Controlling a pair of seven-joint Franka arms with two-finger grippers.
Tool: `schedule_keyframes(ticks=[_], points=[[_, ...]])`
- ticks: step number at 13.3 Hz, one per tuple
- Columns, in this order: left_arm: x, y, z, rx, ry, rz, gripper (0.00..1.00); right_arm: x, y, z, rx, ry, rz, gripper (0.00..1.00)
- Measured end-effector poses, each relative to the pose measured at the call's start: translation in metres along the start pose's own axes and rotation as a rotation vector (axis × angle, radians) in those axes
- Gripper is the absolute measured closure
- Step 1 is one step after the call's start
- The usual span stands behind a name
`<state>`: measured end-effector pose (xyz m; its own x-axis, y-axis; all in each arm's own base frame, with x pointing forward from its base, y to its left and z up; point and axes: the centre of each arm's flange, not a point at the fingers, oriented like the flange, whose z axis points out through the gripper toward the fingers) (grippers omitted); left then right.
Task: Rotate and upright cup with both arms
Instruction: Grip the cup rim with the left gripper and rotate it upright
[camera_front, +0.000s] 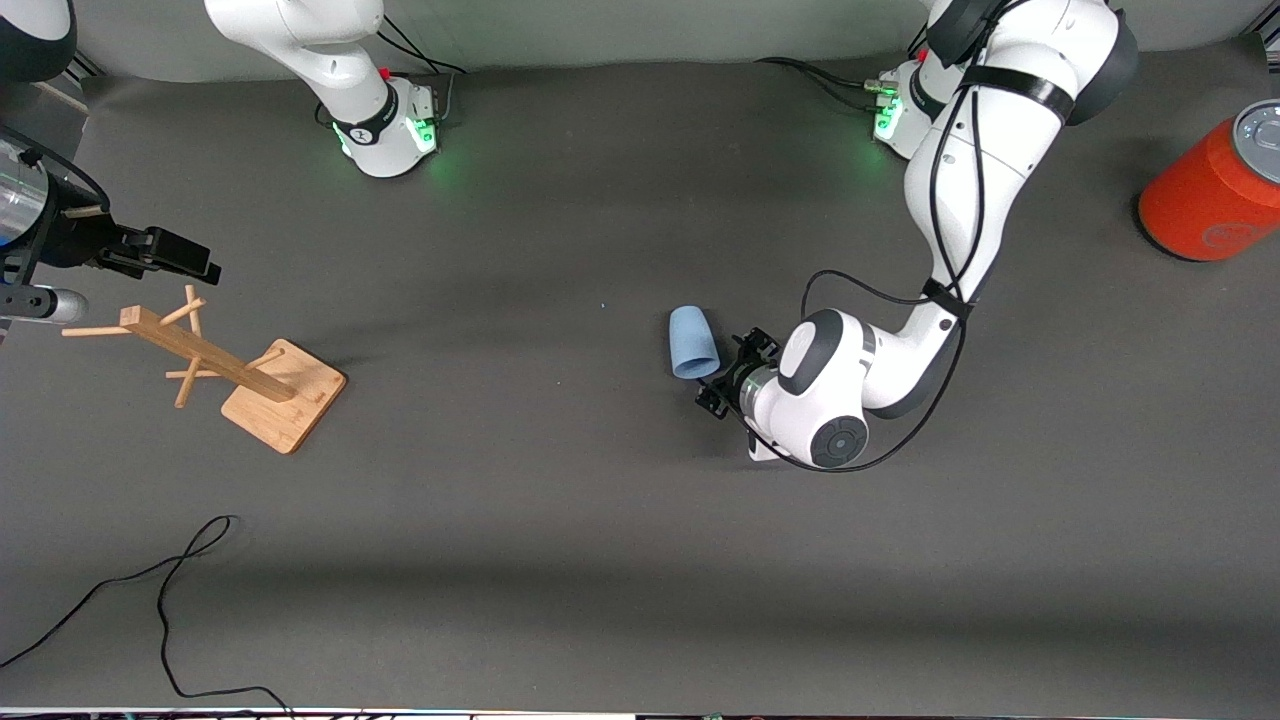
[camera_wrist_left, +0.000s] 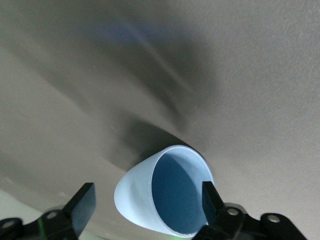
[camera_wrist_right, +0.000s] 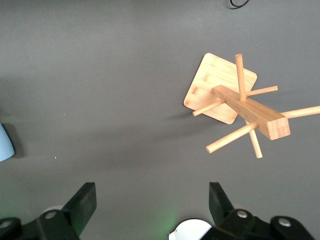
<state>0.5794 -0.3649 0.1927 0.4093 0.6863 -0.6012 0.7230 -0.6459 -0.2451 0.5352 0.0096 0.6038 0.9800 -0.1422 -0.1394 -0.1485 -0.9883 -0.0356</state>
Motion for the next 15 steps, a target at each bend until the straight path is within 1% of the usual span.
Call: schedule_keyframes(ticks=[3,5,7,10,12,13,14,15], points=[[-0.001,-0.001,0.005,0.011,-0.042,-0.013,0.52,-0.001,0.018,-0.007,-0.018,0.000,0.024,0.00],[0.003,-0.001,0.015,0.031,-0.059,-0.022,0.77,-0.003,0.042,-0.019,-0.013,0.002,0.029,0.00],[0.007,-0.002,0.024,0.054,-0.082,-0.030,0.94,-0.004,0.048,-0.028,-0.015,0.014,0.031,0.00],[0.005,-0.002,0.021,0.069,-0.092,-0.026,0.94,-0.003,0.045,-0.033,-0.036,0.027,0.024,0.00],[-0.004,0.001,-0.001,0.072,-0.099,0.008,0.94,0.000,0.042,-0.031,-0.061,0.028,0.017,0.00],[-0.013,0.003,-0.018,0.075,-0.097,0.051,0.94,0.002,0.039,-0.032,-0.069,0.031,0.013,0.00],[-0.022,0.004,-0.038,0.072,-0.072,0.104,0.94,0.004,0.037,-0.033,-0.072,0.036,0.009,0.00],[-0.031,0.004,-0.057,0.067,-0.013,0.164,0.94,0.007,0.035,-0.034,-0.074,0.039,0.007,0.00]])
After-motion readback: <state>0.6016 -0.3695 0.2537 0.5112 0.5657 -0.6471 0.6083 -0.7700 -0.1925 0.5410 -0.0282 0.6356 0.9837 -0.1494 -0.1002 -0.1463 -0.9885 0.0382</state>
